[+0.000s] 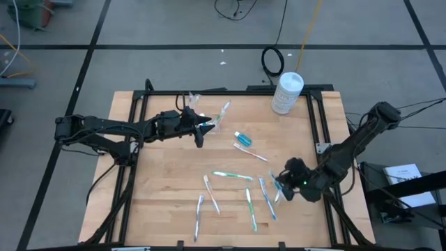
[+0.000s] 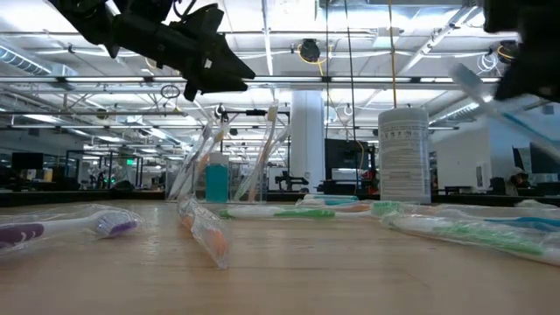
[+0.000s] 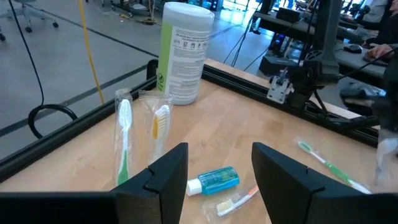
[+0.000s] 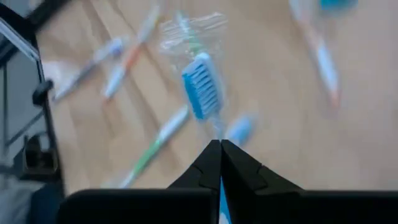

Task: Pick & Place toothbrushing station
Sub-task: Put the blue toothbrush into the transparent organizer

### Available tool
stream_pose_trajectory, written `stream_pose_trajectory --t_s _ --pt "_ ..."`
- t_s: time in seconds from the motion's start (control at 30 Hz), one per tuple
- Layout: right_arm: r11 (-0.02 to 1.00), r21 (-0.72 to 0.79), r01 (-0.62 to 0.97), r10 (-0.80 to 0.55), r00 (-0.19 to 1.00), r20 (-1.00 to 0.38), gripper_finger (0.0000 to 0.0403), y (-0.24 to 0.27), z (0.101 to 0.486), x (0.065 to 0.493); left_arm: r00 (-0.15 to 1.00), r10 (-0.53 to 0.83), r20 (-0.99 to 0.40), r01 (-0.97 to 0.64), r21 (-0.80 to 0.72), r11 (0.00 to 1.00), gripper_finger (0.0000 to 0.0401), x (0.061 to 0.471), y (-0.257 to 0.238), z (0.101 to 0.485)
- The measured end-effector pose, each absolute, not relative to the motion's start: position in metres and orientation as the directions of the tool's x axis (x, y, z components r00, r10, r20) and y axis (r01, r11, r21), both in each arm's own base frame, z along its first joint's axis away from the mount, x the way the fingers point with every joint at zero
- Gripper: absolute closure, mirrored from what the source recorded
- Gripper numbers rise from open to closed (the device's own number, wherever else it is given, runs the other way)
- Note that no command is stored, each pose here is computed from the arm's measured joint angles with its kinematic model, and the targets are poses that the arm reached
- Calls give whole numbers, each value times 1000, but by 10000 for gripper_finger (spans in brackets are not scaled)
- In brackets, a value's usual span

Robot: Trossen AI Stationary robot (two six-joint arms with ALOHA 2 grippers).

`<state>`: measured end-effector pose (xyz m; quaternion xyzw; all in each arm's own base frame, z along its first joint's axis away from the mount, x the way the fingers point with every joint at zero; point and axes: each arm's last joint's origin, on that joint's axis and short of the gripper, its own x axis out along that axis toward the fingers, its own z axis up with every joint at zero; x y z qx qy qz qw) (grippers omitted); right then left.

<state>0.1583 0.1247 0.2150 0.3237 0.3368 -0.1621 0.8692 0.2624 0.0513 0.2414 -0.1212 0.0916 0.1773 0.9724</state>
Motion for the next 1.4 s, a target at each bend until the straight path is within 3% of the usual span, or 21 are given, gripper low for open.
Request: stream_pose_trajectory --t_s 0.23,0.4,0.57,0.77,0.97,1.1,1.4 --pt "884 228 409 -238 812 -533 402 103 229 182 922 320 -219 -364 -205 909 217 263 51 242" --pt "891 81 447 -387 840 -380 403 80 243 205 922 319 -217 -363 -205 909 217 263 51 242" --pt "874 38 484 -469 863 -186 403 52 265 232 925 313 -214 -354 -189 916 217 263 51 242" --pt "941 -16 338 -337 940 46 403 21 275 267 933 323 -159 -342 -114 933 217 251 49 259" --pt "972 -3 234 -227 942 247 403 -10 263 295 930 344 -131 -357 -91 930 217 232 46 276" --pt "975 27 222 -220 932 287 403 -30 244 310 905 405 -134 -414 -50 909 217 218 46 283" --pt "926 0 377 -370 910 187 403 -70 213 353 883 448 -141 -457 -38 889 217 212 46 286"
